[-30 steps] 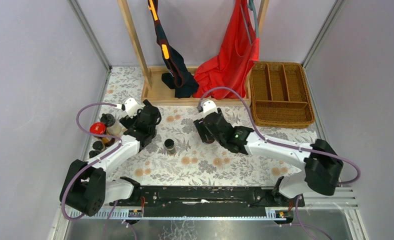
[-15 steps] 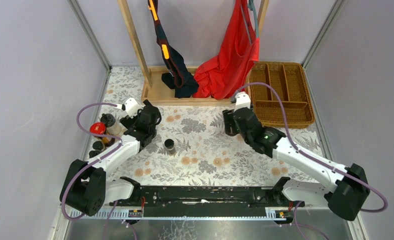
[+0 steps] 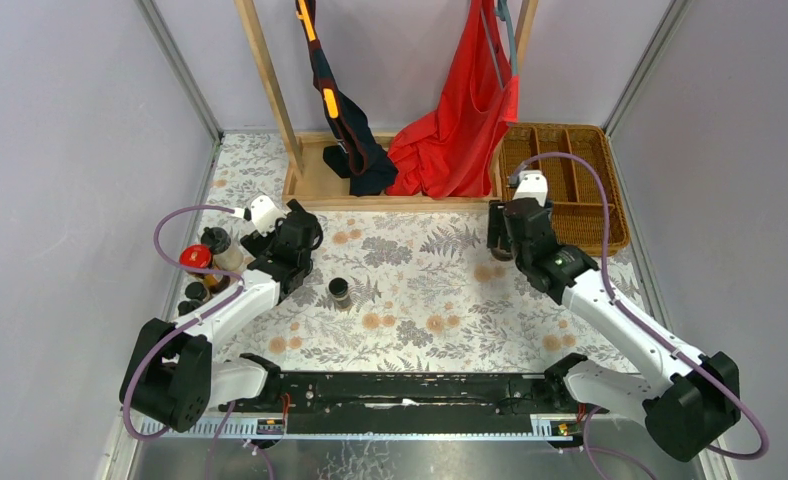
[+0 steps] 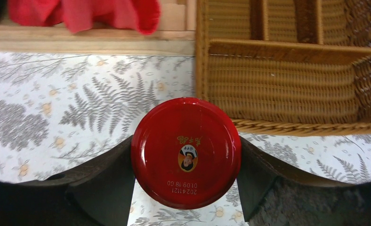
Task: Organize the condiment bottles
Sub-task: Place the bottle in the storage box.
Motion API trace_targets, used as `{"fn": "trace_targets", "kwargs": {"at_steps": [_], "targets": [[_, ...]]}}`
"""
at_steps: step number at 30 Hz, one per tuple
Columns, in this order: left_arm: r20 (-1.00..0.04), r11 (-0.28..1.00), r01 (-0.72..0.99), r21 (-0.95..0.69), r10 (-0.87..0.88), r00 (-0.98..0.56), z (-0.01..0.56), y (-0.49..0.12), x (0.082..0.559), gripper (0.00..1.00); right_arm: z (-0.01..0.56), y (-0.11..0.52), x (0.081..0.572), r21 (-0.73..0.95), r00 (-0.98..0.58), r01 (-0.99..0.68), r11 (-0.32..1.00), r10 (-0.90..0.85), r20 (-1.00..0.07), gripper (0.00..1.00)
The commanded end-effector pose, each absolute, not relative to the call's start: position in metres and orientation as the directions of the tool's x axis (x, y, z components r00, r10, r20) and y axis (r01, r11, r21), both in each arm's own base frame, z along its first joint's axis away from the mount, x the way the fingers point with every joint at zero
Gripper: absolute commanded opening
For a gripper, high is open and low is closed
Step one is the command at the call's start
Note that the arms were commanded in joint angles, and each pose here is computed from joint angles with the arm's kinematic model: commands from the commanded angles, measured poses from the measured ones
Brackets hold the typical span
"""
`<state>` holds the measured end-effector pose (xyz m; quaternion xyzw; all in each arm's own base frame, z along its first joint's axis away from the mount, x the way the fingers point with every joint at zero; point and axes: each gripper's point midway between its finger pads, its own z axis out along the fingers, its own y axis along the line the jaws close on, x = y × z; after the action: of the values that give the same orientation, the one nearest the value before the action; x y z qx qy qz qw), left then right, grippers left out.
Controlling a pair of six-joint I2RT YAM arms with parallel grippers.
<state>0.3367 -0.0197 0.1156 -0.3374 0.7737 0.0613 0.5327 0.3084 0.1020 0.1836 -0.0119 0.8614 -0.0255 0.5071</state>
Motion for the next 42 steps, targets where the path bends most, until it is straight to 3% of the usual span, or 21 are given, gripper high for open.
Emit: {"fn": "trace_targets", "kwargs": {"at_steps": [1, 26, 42], "targets": [[-0.861, 0.749, -0.581, -0.32, -0.486, -0.152, 0.126, -0.021, 0.344, 1.0, 0.255, 0.081, 0.336, 0.065, -0.297, 0.112, 0.992, 0.096, -0.95, 0.0], [-0.85, 0.753, -0.569, -0.33, -0.499, -0.167, 0.121, -0.025, 0.343, 1.0, 0.301, 0.003, 0.405, 0.163, -0.188, 0.348, 0.923, 0.239, -0.953, 0.0], [-0.843, 0.756, -0.559, -0.339, -0.509, -0.177, 0.118, -0.029, 0.345, 1.0, 0.312, -0.029, 0.458, 0.15, -0.148, 0.44, 0.885, 0.237, -0.96, 0.0]]}}
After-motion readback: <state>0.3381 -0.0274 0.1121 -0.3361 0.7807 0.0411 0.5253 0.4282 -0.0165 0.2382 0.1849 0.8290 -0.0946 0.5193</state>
